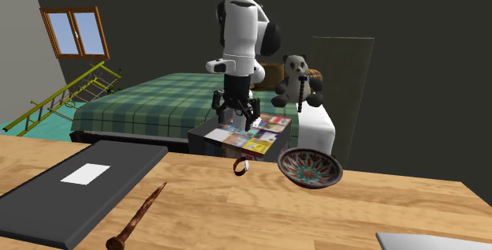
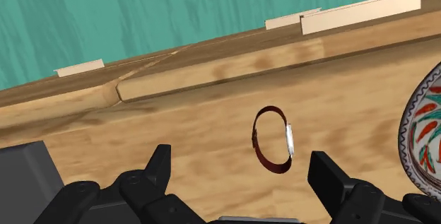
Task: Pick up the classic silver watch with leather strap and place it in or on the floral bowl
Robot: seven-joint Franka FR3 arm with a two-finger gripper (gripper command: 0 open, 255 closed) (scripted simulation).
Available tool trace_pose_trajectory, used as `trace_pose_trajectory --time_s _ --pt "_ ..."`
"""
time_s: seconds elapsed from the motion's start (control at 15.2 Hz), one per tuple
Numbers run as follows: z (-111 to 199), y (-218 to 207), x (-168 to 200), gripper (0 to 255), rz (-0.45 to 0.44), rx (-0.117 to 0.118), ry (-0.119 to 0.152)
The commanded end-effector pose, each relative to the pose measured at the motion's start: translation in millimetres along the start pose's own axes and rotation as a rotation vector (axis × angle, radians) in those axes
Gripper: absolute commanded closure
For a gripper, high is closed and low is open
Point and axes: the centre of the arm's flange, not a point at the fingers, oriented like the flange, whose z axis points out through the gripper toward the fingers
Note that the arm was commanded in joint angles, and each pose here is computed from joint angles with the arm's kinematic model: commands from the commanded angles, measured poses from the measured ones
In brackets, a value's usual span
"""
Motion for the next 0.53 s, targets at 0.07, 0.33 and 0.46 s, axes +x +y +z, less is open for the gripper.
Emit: trace_pose_trajectory --time_s 0.07,0.33,0.46 --pt "20.2 -30.7 22.6 0 -0.020 -0.011 0.004" --pt "46.8 -70.0 48.3 0 -0.048 -0.025 0.008" --pt "55.2 -74.3 51.2 0 -0.051 -0.026 0.008"
